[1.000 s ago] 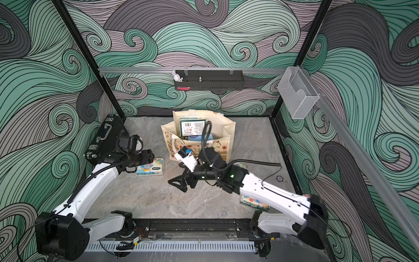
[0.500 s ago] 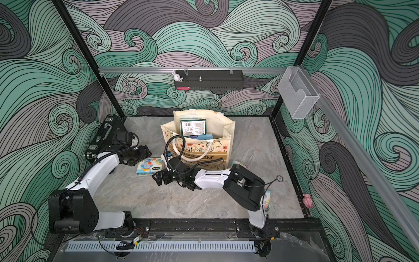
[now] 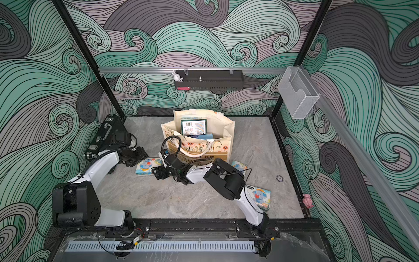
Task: Put tissues into the canvas bag
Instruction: Move the pack of facial tissues to the center of the board.
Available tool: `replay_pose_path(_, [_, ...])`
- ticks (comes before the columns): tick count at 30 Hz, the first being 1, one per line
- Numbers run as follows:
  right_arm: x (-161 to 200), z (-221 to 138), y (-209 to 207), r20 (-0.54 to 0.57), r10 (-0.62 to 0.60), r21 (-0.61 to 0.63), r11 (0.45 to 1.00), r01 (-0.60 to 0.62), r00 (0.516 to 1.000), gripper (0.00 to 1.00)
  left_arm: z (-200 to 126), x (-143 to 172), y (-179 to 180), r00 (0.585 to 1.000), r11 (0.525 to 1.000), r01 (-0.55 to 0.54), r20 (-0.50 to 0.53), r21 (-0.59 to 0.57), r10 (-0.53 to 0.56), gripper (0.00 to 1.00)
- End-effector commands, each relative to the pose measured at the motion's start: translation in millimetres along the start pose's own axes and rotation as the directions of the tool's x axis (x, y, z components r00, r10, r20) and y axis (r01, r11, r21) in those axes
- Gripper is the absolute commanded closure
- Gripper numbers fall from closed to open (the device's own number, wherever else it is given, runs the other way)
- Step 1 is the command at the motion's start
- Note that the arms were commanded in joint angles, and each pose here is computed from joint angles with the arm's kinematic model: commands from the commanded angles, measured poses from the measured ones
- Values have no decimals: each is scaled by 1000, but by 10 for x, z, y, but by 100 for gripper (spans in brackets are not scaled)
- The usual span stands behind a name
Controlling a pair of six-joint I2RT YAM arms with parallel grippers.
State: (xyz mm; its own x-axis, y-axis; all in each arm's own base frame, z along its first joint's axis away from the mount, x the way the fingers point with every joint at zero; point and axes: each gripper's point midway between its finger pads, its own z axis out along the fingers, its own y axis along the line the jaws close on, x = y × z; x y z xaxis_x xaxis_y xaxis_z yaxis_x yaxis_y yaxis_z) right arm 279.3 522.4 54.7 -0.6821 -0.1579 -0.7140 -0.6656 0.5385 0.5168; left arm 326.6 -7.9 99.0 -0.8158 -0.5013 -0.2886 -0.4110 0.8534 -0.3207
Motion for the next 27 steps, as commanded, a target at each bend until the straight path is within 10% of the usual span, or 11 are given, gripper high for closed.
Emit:
replay_pose_path(1, [-60,11,43,18,-19,-32,999,20,1000,25,98,53,111,999,999,32,-40,-37,-34,42])
replay_pose_path(13, [67,-36,-64,9,12,-4,1000,-12,1000,27,88,9,513,994,960,106,15,-258,-106,36])
replay_pose_path(27, [159,20,142,-14,11,-128,992,-12,1000,29,352,285,291,981,985,141,-116,-104,-153,41])
